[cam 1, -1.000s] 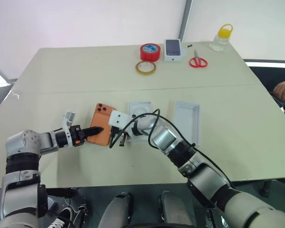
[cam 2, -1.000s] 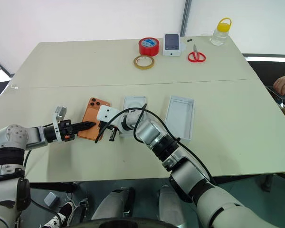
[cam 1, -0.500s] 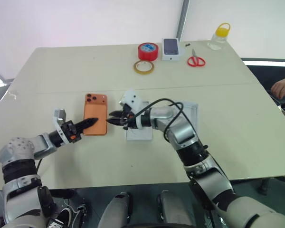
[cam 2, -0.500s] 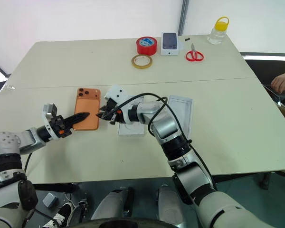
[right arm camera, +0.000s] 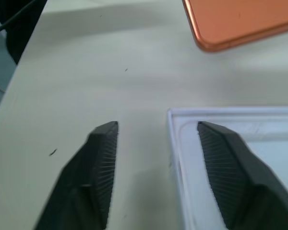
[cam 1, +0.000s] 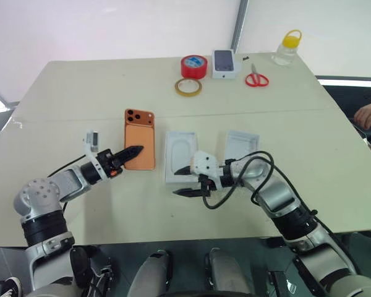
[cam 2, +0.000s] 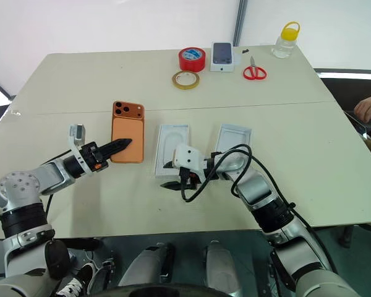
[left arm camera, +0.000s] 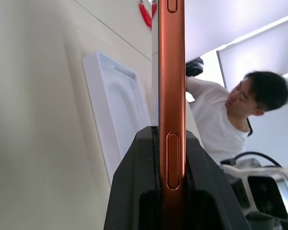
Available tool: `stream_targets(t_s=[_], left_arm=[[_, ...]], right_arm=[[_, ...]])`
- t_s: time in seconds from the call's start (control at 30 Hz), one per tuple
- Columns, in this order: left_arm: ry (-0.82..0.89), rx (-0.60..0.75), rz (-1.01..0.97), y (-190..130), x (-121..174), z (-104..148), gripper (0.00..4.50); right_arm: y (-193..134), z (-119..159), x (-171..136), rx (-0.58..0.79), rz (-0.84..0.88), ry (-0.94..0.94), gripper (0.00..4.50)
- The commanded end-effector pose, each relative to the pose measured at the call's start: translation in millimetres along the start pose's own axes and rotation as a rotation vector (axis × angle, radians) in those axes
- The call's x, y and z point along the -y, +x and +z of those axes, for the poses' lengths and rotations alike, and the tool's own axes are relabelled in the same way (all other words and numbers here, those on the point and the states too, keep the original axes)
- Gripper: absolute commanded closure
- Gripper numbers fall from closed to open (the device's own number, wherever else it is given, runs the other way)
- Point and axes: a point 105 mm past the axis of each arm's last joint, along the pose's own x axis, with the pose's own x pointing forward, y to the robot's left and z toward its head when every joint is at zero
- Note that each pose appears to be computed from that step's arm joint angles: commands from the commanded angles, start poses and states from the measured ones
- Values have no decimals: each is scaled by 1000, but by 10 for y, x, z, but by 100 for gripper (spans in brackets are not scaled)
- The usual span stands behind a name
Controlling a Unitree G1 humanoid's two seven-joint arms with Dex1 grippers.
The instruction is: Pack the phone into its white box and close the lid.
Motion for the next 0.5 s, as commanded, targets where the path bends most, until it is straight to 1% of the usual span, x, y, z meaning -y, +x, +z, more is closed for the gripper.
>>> stream_targets(t_s=[0.03,0.07,0.23,0.5], left_arm=[[42,81,-57,24,152,180,450],[33,86,-63,30,163,185,450],[29,52,-71,35,189,137,450],[16,43,-86,53,217,115,450]], right_arm=[[18,-52,41,-28,-36,-72,361],[18,-61,39,-28,-34,-73,407],[-20,-70,49,-25,-38,-75,407],[-19,-85,53,-19,-41,-69,407]])
